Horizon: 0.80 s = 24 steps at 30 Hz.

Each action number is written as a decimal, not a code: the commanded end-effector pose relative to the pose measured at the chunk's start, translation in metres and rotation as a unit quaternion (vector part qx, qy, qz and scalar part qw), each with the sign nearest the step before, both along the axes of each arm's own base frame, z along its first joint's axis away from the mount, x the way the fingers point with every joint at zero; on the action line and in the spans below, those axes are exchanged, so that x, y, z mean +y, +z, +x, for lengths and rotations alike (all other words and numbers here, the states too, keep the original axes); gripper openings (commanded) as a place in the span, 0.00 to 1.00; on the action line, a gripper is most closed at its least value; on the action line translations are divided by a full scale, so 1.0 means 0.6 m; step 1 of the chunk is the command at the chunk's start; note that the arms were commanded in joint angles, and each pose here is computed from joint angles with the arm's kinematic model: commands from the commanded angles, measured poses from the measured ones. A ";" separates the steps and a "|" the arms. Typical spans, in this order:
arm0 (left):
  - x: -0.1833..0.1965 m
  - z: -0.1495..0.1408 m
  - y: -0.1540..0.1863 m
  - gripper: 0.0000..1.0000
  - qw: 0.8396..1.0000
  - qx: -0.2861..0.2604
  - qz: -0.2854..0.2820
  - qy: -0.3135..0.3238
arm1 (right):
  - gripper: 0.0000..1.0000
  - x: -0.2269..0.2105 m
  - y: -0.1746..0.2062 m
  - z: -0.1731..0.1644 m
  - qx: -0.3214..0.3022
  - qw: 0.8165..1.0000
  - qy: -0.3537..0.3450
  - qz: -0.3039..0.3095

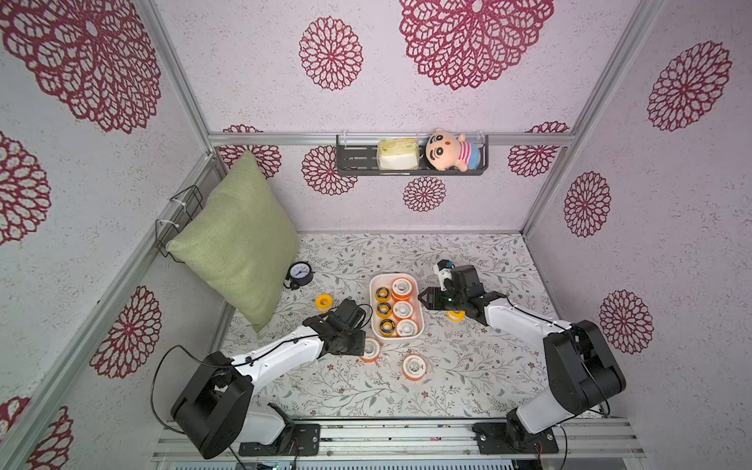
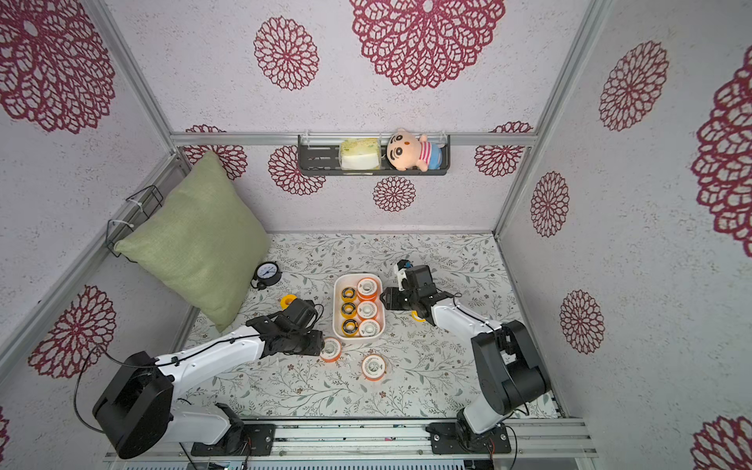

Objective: Put the sealing tape into the storage box
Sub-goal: Pick up the sealing tape at the center of the board.

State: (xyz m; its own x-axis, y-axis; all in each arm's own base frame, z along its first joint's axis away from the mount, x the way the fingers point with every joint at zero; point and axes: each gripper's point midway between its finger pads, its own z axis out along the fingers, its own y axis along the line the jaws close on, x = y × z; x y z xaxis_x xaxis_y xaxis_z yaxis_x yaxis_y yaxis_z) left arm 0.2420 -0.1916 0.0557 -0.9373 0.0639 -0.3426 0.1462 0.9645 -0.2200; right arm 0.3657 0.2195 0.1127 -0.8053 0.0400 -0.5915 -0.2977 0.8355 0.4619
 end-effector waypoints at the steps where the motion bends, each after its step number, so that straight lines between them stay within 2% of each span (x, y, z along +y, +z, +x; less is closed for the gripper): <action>1: -0.019 0.008 -0.004 0.52 1.000 -0.010 -0.011 -0.019 | 0.50 0.006 0.039 0.009 -0.025 0.999 0.001 0.022; 6: -0.019 0.015 -0.028 0.50 1.000 0.000 0.011 -0.024 | 0.50 0.006 0.039 0.011 -0.024 1.000 0.002 0.019; 9: -0.014 0.020 -0.035 0.46 1.000 -0.001 0.024 -0.019 | 0.51 0.008 0.039 0.011 -0.021 1.000 0.006 0.019; 17: -0.024 0.023 -0.048 0.46 1.000 0.006 0.018 -0.024 | 0.51 0.010 0.033 0.011 -0.014 1.000 0.008 0.018; 24: -0.019 0.021 -0.070 0.35 0.998 0.020 0.047 -0.023 | 0.51 0.011 0.027 0.009 -0.007 1.000 0.011 0.018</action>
State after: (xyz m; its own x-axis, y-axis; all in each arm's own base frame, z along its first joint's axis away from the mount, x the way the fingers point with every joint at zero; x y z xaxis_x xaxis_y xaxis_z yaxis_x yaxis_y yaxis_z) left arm 0.2509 -0.2001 0.0155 -0.9523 0.1153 -0.2824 0.1668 0.9720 -0.1655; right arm 0.3663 0.2234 0.1179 -0.8045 0.0378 -0.5928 -0.3121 0.8223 0.4759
